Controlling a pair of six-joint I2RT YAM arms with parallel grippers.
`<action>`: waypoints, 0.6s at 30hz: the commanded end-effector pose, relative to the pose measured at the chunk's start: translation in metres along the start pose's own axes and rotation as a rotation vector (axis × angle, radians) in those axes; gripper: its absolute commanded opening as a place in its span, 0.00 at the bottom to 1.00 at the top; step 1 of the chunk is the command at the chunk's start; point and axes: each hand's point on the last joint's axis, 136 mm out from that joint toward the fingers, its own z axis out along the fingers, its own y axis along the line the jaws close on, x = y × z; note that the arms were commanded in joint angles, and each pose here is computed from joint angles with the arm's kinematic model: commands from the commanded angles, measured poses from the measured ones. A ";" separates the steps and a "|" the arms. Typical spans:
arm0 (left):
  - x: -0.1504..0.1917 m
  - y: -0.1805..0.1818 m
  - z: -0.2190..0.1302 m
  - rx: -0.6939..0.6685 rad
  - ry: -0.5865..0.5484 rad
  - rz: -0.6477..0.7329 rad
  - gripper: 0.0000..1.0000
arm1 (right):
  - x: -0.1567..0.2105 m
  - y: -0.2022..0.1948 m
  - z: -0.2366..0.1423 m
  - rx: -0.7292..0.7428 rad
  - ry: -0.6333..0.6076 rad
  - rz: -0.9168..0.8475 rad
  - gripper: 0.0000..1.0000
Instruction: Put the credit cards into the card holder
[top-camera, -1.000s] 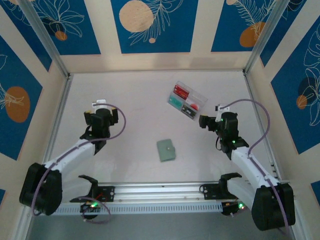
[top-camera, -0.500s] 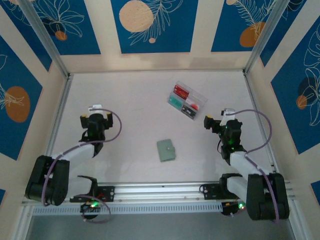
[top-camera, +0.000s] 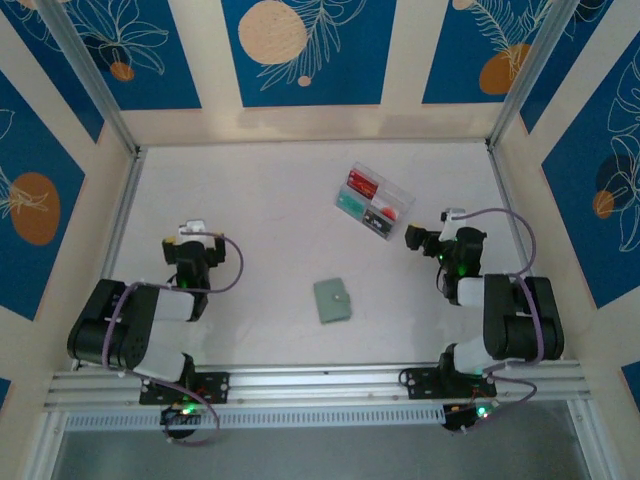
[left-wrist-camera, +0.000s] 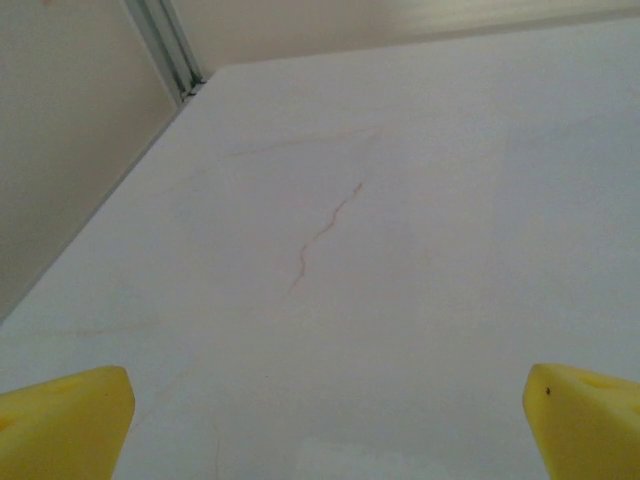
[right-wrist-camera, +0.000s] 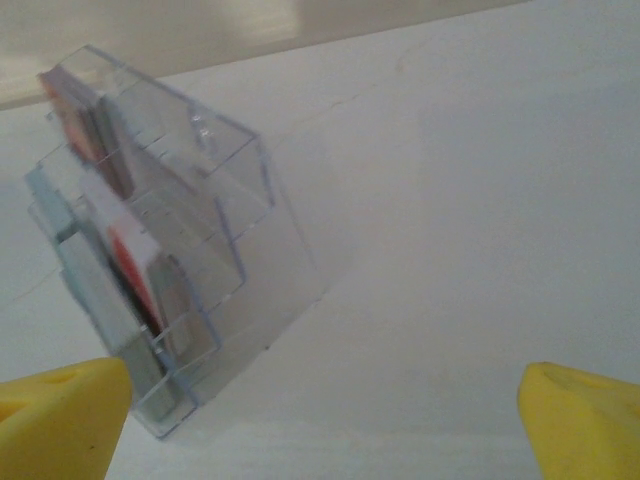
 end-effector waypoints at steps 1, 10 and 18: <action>-0.025 0.003 0.000 0.005 -0.094 -0.040 1.00 | -0.014 0.017 0.006 -0.099 -0.056 -0.043 0.99; -0.015 -0.023 0.016 0.126 -0.067 0.019 1.00 | -0.008 0.024 0.018 -0.036 0.018 -0.118 0.99; -0.012 -0.026 0.019 0.131 -0.034 0.032 1.00 | -0.008 0.023 0.019 -0.037 0.018 -0.108 0.99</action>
